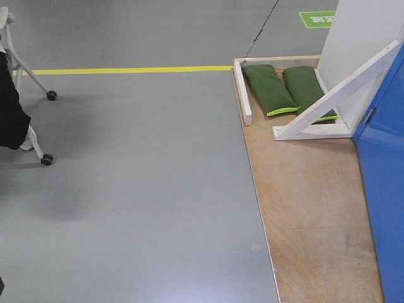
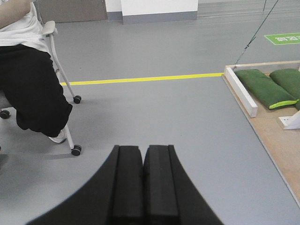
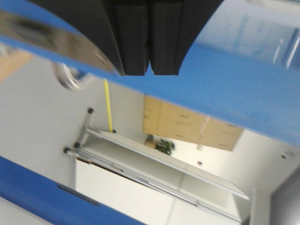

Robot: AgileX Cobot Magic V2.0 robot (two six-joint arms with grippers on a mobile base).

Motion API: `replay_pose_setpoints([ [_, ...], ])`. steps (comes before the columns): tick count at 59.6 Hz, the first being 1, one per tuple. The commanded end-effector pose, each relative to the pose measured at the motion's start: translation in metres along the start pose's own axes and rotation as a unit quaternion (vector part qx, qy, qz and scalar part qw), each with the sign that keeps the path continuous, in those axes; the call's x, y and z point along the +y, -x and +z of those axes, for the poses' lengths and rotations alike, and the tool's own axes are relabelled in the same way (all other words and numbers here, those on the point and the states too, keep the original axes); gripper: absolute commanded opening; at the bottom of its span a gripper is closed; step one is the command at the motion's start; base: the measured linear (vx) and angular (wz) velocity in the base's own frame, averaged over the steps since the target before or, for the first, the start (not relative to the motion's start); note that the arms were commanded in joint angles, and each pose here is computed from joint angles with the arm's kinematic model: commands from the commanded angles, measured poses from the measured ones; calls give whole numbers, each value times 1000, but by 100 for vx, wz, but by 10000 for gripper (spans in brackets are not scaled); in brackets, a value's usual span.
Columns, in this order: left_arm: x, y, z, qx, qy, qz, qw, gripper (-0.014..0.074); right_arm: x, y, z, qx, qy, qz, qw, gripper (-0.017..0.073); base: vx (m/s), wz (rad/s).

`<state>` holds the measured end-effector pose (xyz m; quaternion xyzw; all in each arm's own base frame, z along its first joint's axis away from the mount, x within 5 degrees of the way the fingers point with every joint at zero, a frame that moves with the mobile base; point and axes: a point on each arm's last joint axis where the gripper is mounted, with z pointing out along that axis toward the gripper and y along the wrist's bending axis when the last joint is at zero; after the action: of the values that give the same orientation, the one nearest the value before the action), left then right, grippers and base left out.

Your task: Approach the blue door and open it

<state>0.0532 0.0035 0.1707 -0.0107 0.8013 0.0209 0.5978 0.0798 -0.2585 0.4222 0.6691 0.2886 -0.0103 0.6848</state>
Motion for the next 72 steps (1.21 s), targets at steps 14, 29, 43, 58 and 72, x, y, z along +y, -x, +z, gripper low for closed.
replay_pose_setpoints([
  [14,0,18,-6,-64,-5,-4,998,71,55,44,14,-115,84,13,990,-4,0,0],
  [29,0,18,-6,-64,-5,-4,998,71,60,39,26,-71,85,6,994,-4,0,0],
  [43,0,18,-6,-64,-5,-4,998,71,50,31,39,-30,66,6,997,-4,0,0],
  [58,0,18,-6,-64,-5,-4,998,71,48,18,40,42,56,2,998,-4,0,0],
  [72,0,18,-6,-64,-5,-4,998,71,47,9,39,91,51,0,995,-4,0,0],
])
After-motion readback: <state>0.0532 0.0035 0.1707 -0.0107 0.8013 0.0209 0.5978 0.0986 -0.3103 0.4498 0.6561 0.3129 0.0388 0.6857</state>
